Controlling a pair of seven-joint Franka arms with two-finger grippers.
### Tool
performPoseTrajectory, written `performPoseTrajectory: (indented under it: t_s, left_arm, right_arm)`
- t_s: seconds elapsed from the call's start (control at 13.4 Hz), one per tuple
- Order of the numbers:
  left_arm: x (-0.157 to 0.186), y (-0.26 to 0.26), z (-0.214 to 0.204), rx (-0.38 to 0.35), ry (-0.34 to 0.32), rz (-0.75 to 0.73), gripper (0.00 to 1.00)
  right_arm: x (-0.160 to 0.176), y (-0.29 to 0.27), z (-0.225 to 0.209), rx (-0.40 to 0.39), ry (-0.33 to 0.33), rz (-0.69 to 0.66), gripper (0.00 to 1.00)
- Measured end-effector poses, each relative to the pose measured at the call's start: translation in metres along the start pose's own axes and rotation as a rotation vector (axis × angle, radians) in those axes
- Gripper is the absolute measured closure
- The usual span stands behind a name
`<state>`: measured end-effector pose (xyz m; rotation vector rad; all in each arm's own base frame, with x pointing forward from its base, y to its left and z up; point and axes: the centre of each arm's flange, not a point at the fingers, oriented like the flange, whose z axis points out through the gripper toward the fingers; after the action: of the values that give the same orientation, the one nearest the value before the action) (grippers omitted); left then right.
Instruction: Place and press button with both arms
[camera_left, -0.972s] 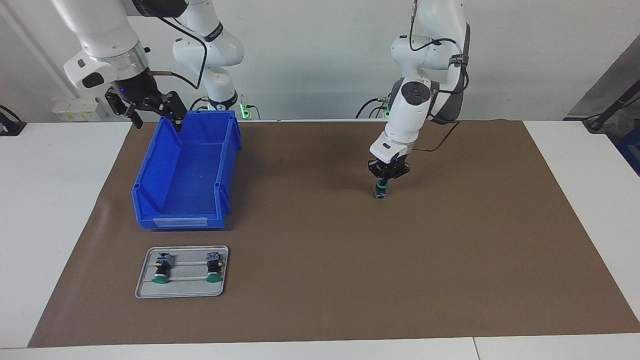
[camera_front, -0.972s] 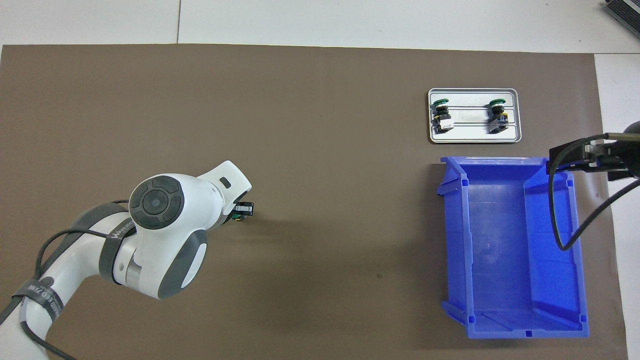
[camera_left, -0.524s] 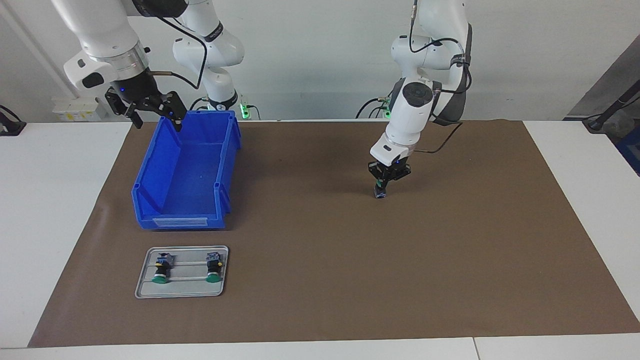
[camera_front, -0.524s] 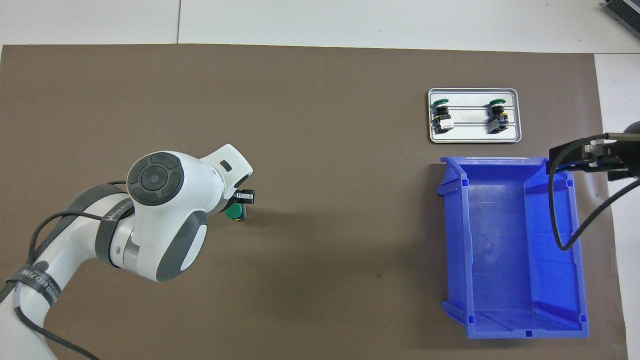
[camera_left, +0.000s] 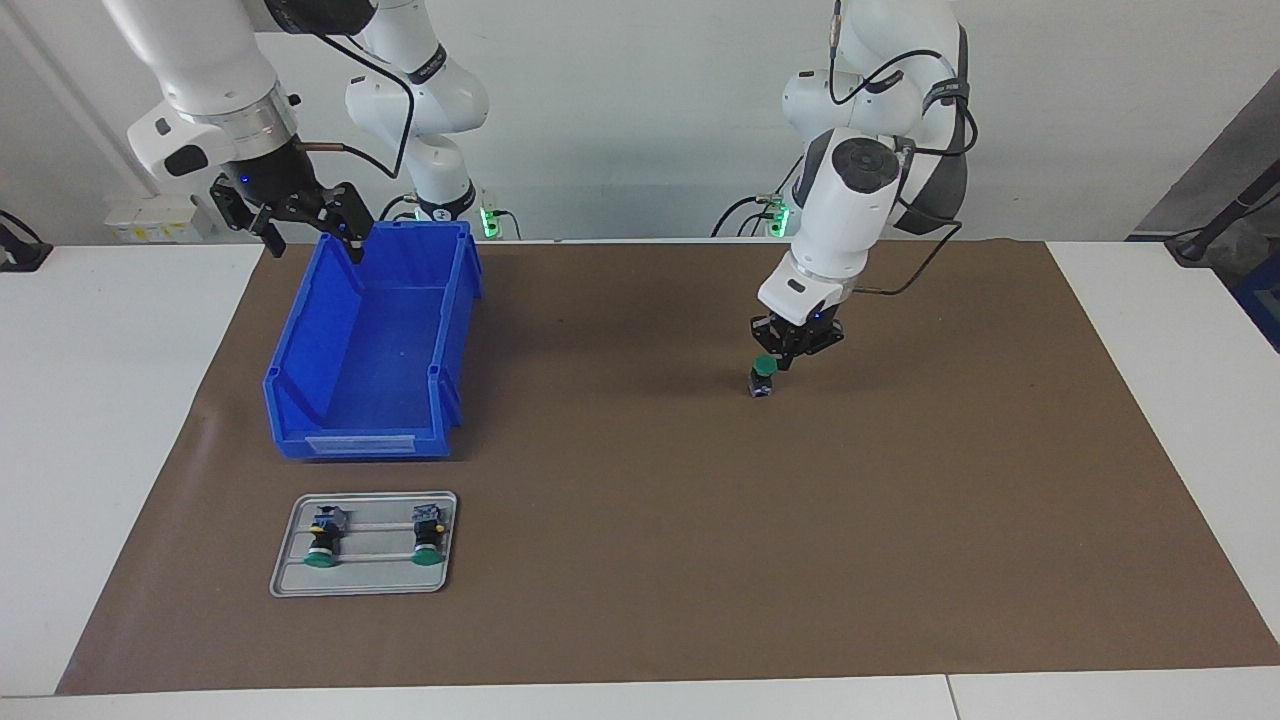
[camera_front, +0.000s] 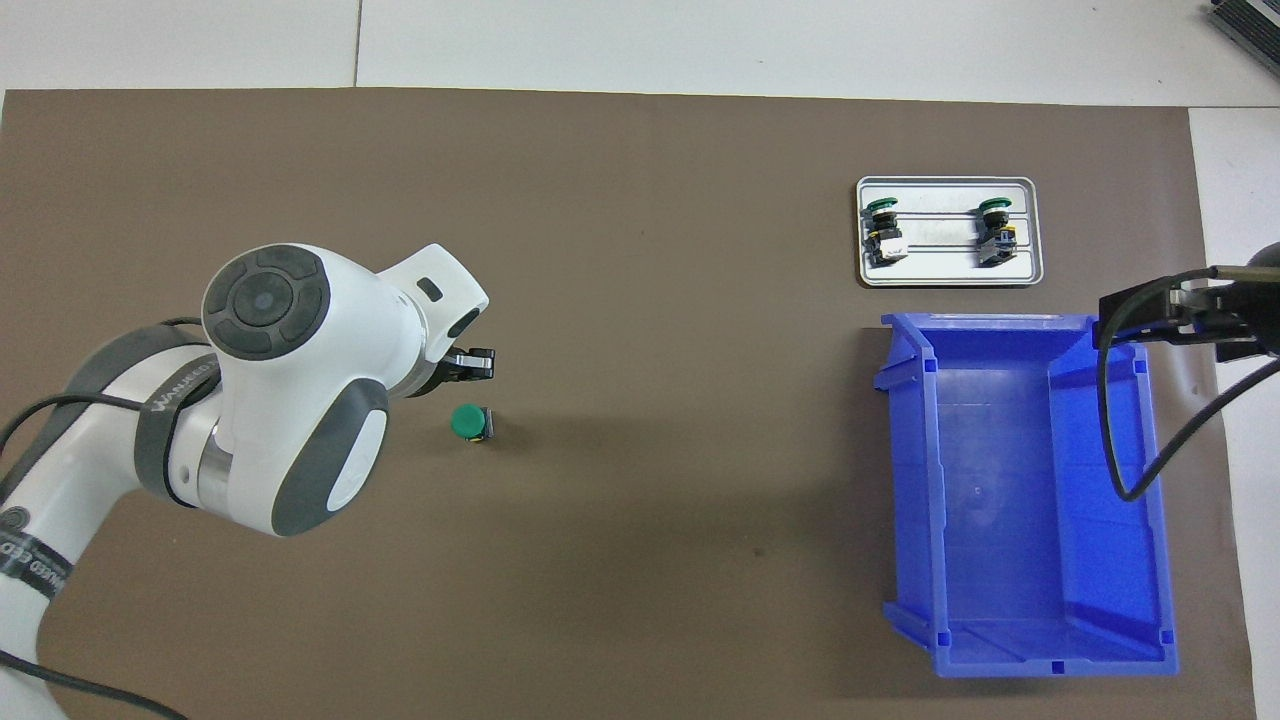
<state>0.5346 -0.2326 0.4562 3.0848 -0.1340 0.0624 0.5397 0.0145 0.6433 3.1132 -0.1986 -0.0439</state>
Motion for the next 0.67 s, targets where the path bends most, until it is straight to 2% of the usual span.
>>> performPoseTrajectory:
  t_s: [0.22, 0.3, 0.37, 0.45, 0.52, 0.67]
  left_arm:
    - [0.021, -0.026, -0.028, -0.003, 0.026, -0.047, 0.95]
    - [0.026, -0.037, -0.036, -0.004, 0.037, -0.066, 0.89]
    - [0.031, -0.048, -0.043, -0.005, 0.047, -0.084, 0.78]
    - [0.035, -0.060, -0.049, -0.003, 0.053, -0.105, 0.77]
    - [0.038, -0.073, -0.056, -0.003, 0.062, -0.127, 0.71]
    - [0.040, -0.102, -0.071, 0.001, 0.077, -0.168, 0.44]
  right_arm:
    - [0.000, 0.000, 0.000, 0.000, 0.000, 0.000, 0.00]
    - [0.000, 0.000, 0.000, 0.000, 0.000, 0.000, 0.00]
    - [0.000, 0.000, 0.000, 0.000, 0.000, 0.000, 0.00]
    - [0.000, 0.000, 0.000, 0.000, 0.000, 0.000, 0.00]
    - [0.000, 0.000, 0.000, 0.000, 0.000, 0.000, 0.00]
    - [0.000, 0.000, 0.000, 0.000, 0.000, 0.000, 0.00]
